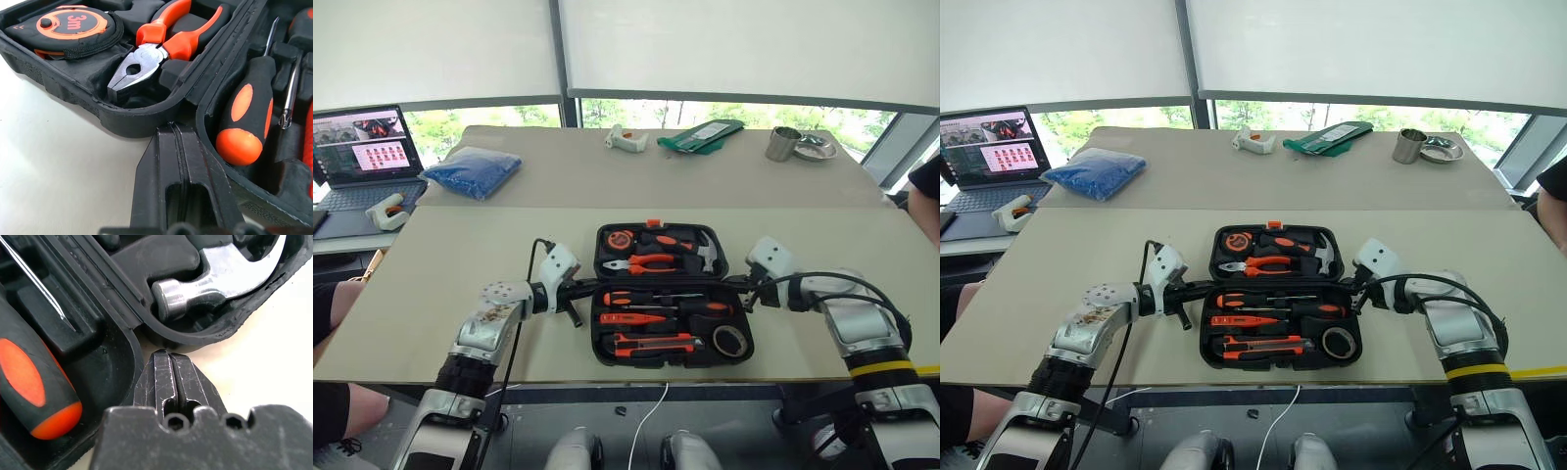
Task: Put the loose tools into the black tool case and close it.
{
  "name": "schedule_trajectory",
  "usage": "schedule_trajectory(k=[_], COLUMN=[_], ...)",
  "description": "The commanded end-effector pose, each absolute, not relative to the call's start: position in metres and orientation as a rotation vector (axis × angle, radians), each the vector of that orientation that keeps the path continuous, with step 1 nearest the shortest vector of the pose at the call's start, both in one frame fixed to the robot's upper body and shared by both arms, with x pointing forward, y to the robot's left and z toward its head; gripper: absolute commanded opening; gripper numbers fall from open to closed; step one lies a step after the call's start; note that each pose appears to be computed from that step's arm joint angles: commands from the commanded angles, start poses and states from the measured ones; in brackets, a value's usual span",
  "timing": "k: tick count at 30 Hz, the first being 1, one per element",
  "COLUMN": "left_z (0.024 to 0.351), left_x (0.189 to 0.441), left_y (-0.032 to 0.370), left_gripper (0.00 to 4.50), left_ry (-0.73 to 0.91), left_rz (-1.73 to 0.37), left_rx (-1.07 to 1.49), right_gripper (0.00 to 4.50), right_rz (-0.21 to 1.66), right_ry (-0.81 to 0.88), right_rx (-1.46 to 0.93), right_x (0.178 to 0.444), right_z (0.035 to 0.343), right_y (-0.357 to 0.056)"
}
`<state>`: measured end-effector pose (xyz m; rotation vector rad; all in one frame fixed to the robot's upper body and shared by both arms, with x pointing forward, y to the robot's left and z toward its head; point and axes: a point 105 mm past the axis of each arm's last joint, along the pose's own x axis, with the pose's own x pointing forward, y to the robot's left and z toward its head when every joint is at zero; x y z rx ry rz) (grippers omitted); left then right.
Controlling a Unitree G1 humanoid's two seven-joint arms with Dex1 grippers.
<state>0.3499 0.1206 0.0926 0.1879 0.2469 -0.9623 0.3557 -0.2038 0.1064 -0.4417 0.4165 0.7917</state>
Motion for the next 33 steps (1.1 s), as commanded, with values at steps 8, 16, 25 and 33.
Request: schedule_trajectory(k=[8, 16, 25, 33], left_z=[0.145, 0.156, 0.151, 0.143], left_x=[0.365, 0.374, 0.397, 0.402], left_y=[0.175, 0.158, 0.138, 0.135], left_gripper=[2.69, 4.5, 4.5, 4.24], left_ry=[0.268, 0.503, 0.576, 0.613], left_rz=[-0.758, -0.735, -0.67, -0.66], left_rx=[0.112, -0.053, -0.075, -0.054], right_gripper=[2.59, 4.48, 4.48, 4.24], right_rz=[0.735, 0.646, 0.495, 0.454], right_ry=[0.351, 0.617, 0.745, 0.791], right_rx=[-0.314, -0.015, 0.062, 0.036], right_x=[0.344, 0.352, 0.387, 0.4], right_z=[0.16, 0.185, 0.167, 0.151], right_y=[-0.228, -0.213, -0.204, -0.203])
